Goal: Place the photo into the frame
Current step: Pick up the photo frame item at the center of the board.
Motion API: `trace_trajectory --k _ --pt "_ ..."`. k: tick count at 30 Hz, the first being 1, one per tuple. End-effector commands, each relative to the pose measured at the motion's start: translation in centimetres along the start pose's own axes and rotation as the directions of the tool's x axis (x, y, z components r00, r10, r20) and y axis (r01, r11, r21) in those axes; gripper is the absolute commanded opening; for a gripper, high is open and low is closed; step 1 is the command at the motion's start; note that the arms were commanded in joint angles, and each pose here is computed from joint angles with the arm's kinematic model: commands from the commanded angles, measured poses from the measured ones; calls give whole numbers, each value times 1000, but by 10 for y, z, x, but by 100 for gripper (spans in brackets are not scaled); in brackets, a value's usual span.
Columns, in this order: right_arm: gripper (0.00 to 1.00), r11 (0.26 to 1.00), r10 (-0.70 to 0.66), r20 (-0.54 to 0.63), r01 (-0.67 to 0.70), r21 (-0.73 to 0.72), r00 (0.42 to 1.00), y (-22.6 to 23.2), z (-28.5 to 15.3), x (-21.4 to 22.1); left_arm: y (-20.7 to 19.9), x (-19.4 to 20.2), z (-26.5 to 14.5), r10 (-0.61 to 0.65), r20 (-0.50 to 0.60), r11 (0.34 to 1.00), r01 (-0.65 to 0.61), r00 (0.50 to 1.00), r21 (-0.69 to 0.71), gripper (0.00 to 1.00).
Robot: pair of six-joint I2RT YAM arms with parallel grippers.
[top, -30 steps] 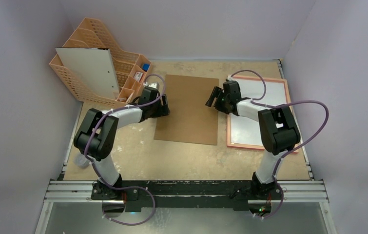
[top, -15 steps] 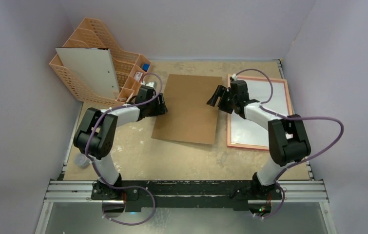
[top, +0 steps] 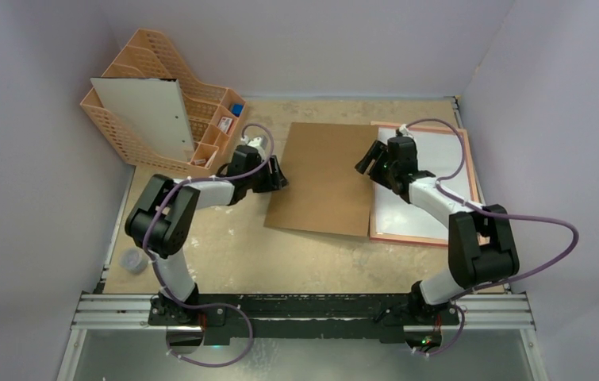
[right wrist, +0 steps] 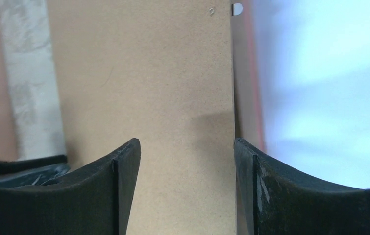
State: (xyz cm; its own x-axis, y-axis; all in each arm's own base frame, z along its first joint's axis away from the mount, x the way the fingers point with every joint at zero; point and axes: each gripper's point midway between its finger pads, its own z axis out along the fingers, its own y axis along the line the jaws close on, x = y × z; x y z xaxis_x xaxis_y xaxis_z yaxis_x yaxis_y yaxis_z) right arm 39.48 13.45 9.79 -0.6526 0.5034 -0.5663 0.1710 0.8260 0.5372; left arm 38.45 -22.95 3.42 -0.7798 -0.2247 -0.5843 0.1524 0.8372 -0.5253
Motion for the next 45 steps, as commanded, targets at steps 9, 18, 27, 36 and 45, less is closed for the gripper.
trace_trajectory --k 9,18,27,36,45 --pt "67 993 113 37 -114 31 993 -16 -18 9 -59 105 12 -21 -307 977 85 952 196 54" --pt "85 965 90 75 -106 242 993 -68 -14 8 -42 106 16 9 -310 993 28 951 114 56" --pt "88 959 122 85 -140 248 989 -87 -16 9 -36 107 19 20 -325 997 6 946 80 58" --pt "84 973 149 51 -156 173 987 -85 -14 15 -34 106 21 24 -329 997 0 944 72 59" --pt "71 988 82 54 -74 -139 995 -22 -43 -1 -44 101 20 30 -327 995 4 945 104 59"
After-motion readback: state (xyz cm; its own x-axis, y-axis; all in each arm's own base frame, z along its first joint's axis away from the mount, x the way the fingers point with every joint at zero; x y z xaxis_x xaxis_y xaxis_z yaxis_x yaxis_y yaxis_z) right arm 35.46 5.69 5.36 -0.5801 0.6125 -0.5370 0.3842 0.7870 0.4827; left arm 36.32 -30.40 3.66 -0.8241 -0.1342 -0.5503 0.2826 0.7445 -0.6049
